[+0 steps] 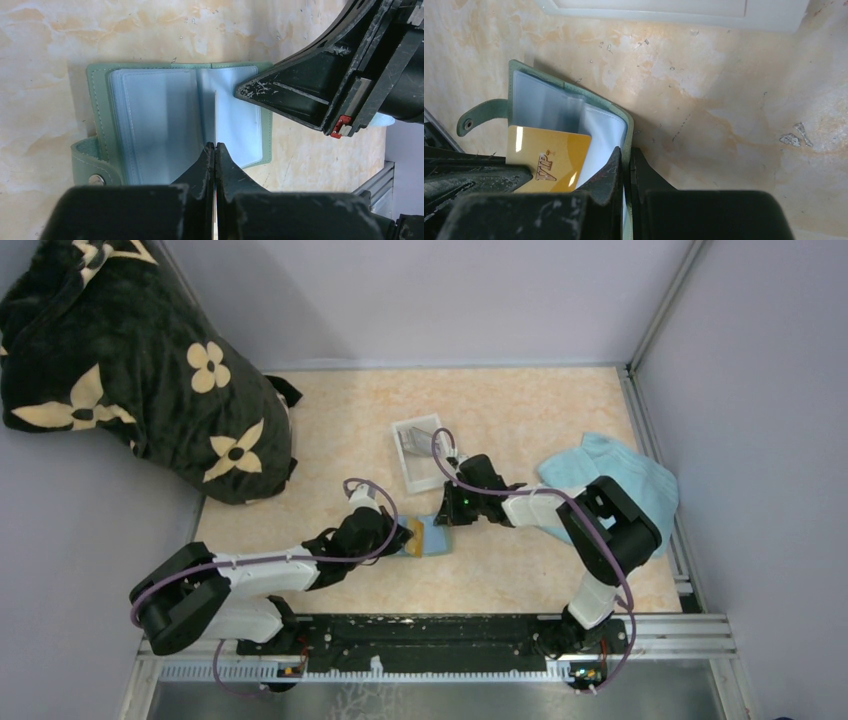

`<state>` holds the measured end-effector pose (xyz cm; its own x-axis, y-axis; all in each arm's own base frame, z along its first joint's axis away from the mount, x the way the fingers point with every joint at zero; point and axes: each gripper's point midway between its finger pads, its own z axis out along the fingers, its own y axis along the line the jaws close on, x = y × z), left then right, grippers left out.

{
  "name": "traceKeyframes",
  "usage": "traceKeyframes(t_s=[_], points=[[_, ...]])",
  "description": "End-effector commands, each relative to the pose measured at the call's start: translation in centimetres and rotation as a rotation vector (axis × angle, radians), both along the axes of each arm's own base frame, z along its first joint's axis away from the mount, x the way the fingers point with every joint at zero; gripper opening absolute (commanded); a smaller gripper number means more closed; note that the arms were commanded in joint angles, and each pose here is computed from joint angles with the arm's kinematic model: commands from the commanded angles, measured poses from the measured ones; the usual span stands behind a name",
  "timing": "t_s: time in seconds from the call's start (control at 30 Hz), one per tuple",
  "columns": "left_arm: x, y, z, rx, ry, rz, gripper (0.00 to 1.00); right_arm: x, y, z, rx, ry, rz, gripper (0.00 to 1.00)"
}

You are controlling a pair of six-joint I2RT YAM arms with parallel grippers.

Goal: Put the credit cards into the card holder
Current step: Insert the credit card into the card holder.

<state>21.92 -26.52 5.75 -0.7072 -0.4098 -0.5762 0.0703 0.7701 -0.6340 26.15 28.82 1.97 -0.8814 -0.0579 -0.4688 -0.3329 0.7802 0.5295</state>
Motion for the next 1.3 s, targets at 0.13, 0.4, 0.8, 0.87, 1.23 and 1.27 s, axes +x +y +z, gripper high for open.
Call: traceKeyframes(t_s=[0.13, 0.4, 0.8, 0.87, 1.23, 1.27], points=[[0.3, 0.9, 0.0, -0.022, 0.015, 0.075, 0.00, -2.6, -1.7, -2.2, -0.085, 0.061, 0.035, 0.00], [0.3, 0.6, -0.8, -0.015, 0.026, 0.070, 0.00, -2.8, -1.5, -2.6, -0.084, 0.071, 0.044, 0.00], [0.4, 1.6, -2.1, -0.040, 0.019, 0.123, 0.00, -3.5, -2.0, -3.1, -0.094, 0.096, 0.039, 0.00], [0.4, 1.8, -2.3, -0.045, 0.018, 0.135, 0.00, -3.7, -2.2, -3.2, -0.093, 0.099, 0.035, 0.00], [0.0, 3.2, -3.7, -0.095, 0.036, 0.209, 0.00, -4.4, -3.1, -3.7, -0.119, 0.117, 0.018, 0.00], [-0.1, 3.2, -3.8, -0.100, 0.039, 0.207, 0.00, -4.5, -3.1, -3.8, -0.121, 0.119, 0.018, 0.00]])
